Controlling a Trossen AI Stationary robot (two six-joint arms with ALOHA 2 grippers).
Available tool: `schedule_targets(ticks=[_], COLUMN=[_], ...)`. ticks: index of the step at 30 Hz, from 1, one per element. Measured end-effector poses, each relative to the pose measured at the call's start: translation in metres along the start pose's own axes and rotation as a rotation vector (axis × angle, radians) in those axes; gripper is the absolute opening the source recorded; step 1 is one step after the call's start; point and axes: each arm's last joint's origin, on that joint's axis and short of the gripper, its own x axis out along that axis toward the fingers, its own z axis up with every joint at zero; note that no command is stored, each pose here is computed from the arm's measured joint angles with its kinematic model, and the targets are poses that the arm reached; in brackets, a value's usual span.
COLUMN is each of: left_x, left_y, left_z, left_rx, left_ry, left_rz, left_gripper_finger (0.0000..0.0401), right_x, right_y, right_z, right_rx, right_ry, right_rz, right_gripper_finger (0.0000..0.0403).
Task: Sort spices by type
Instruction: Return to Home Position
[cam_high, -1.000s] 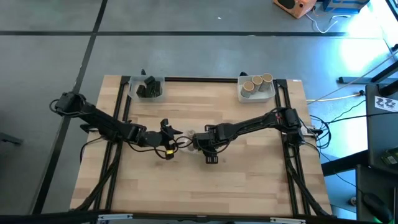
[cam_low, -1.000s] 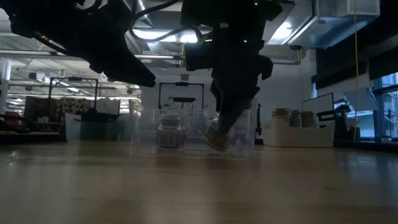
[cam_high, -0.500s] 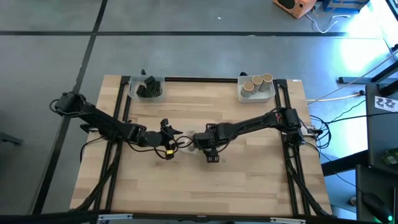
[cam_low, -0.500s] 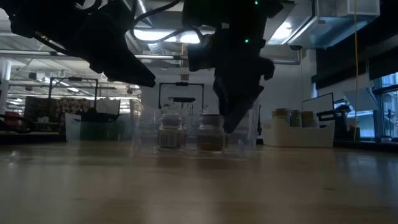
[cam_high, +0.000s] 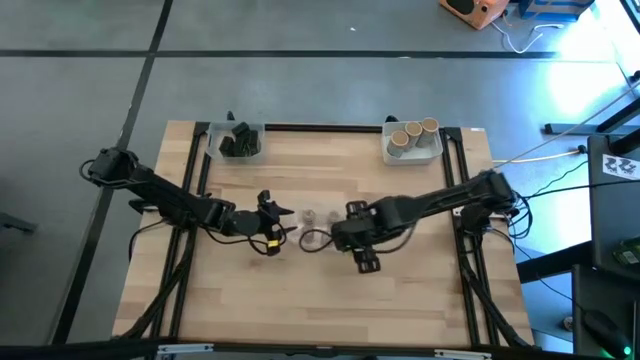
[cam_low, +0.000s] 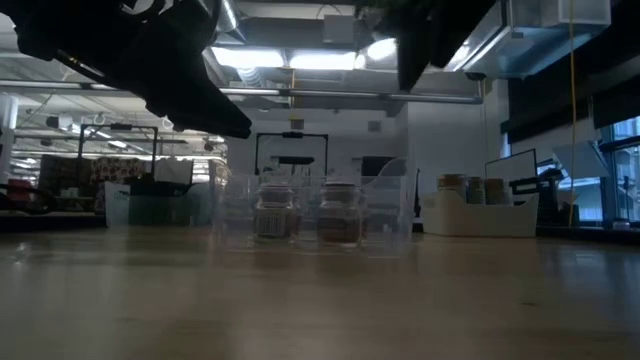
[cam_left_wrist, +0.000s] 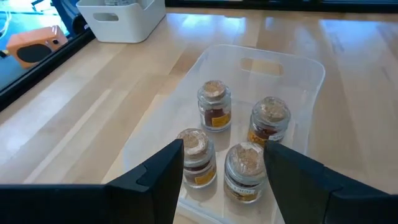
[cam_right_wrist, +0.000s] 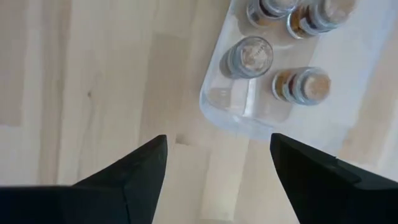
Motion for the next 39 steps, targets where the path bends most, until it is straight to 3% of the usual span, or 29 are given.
schedule_targets(ticks=[11,16,25,31,39], left_x=[0.001,0.003,0.008,0.007,-0.025], left_y=[0.001,0.007,0.016,0.020,0.032], left_z=[0.000,0.001,0.003,0.010,0.028], left_rx=[-0.028,-0.043,-0.034,0.007,0.034], left_ry=[0.001,0.002,0.001,-0.014,-0.148], left_rz=[0.008,0.031,0.054,-0.037,-0.151], left_gripper_finger=[0.0205,0.0205,0.0201,0.0136,0.0039], right_x=[-0.051,-0.048,-0.033,-0.018,-0.015], right_y=[0.019,0.011,-0.027,-0.043,-0.046], right_z=[-0.035,-0.075,-0.155,-0.199,-0.237], right_rx=[-0.066,-0.025,0.118,0.192,0.237], right_ry=[-0.153,-0.246,-0.614,-0.810,-1.041], right_rz=[-0.095,-0.102,-0.126,-0.103,-0.118], right_gripper_finger=[0.0221,0.0189,0.0151,0.0143,0.0142])
